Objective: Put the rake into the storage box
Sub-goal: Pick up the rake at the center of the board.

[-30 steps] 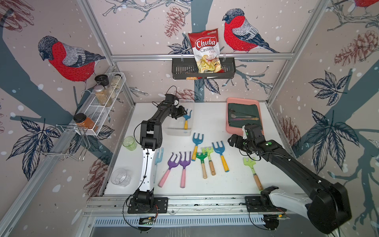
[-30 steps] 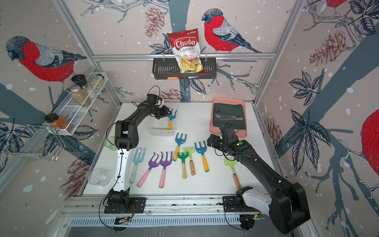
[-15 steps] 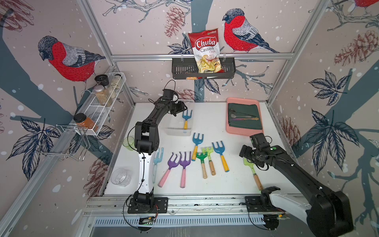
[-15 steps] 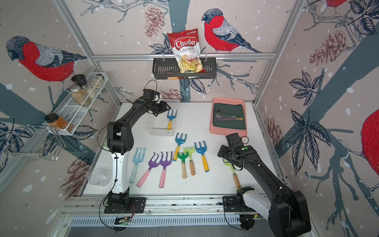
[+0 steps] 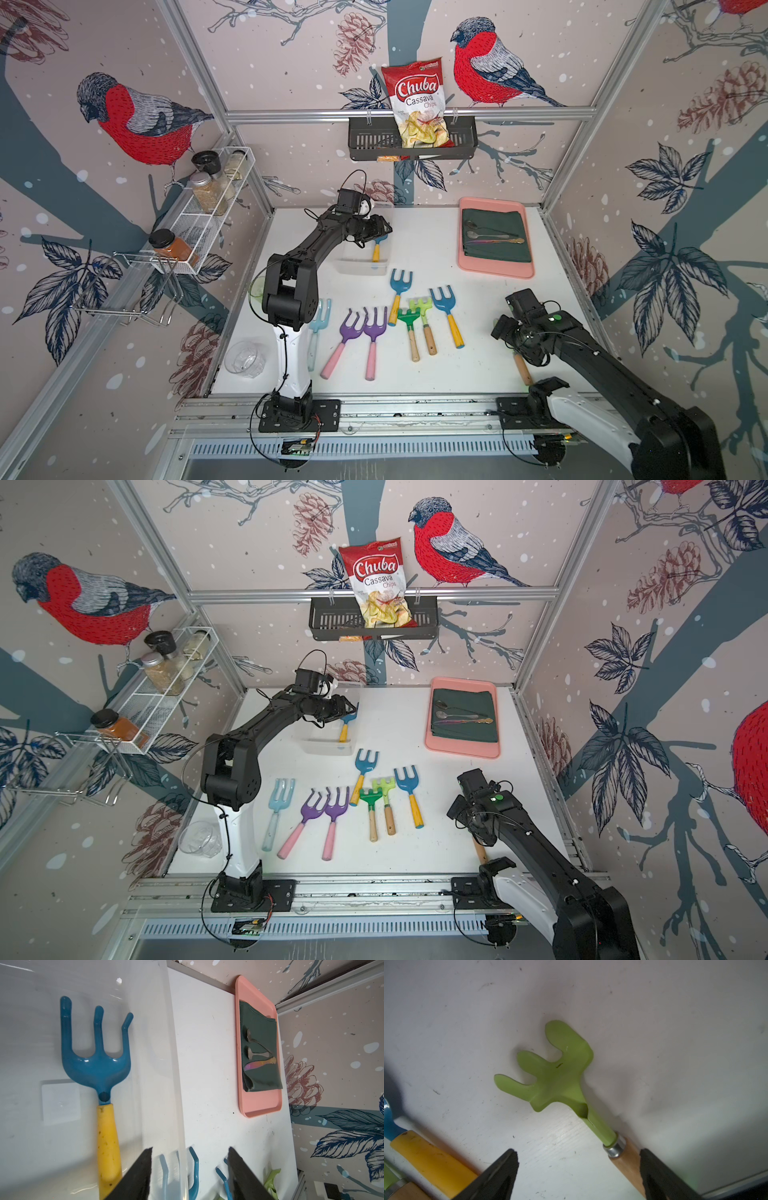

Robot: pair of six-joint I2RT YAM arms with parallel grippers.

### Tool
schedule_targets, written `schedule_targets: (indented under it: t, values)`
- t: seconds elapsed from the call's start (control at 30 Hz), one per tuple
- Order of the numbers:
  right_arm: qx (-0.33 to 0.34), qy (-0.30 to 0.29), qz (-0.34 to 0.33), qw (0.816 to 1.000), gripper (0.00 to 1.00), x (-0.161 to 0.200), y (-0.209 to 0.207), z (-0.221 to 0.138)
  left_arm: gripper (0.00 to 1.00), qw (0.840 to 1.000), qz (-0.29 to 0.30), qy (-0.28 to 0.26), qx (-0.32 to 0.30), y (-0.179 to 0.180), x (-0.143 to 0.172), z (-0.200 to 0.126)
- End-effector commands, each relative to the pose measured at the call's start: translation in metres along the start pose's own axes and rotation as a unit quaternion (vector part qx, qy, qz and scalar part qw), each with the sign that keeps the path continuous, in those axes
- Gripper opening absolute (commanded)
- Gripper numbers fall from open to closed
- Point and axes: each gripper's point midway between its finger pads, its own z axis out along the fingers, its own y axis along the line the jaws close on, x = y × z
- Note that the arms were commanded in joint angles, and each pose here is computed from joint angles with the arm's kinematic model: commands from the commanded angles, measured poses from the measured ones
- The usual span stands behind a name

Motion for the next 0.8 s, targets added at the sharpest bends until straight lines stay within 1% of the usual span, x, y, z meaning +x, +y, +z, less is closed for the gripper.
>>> schedule_targets:
  t: [0.0,0.1,0.17,0.27,0.33,0.4,0.5,0.57,0.67,0.77]
  values:
    - [0.021,0.005,0.015,1.0,0.93,0.005,-0.007,0.01,0.59,1.0,0.015,-0.016,0.018,-0.012,-0.006,-0.006]
    - [0.01,0.015,0.006,1.0,0.92,0.009,-0.001,0.013,0.59,1.0,0.015,-0.013,0.02,-0.013,-0.003,-0.008]
    - [-0.011,0.022,0.002,1.0,0.91,0.011,0.008,0.013,0.59,1.0,0.016,-0.012,0.019,-0.012,0.0,-0.009]
    - [-0.054,0.026,-0.003,0.998,0.81,0.013,0.027,0.011,0.59,1.0,0.013,-0.011,0.02,-0.011,0.005,-0.009]
    - [-0.066,0.029,-0.005,0.997,0.75,0.014,0.034,0.01,0.59,1.0,0.011,-0.007,0.021,-0.011,0.008,-0.009]
    - [-0.056,0.037,-0.01,0.998,0.71,0.018,0.032,0.014,0.59,1.0,0.011,-0.006,0.021,-0.011,0.011,-0.009]
    - [-0.031,0.049,-0.014,0.998,0.7,0.024,0.02,0.022,0.59,1.0,0.014,-0.006,0.02,-0.012,0.012,-0.01]
    - [-0.029,0.052,-0.017,0.998,0.69,0.027,0.018,0.021,0.59,1.0,0.017,-0.004,0.02,-0.013,0.012,-0.012]
    - [-0.028,0.05,-0.018,0.998,0.61,0.029,0.018,0.019,0.59,1.0,0.02,-0.005,0.021,-0.017,0.01,-0.016]
    - [-0.016,0.053,-0.023,0.998,0.55,0.035,0.013,0.02,0.59,1.0,0.027,-0.015,-0.001,-0.016,0.008,-0.024]
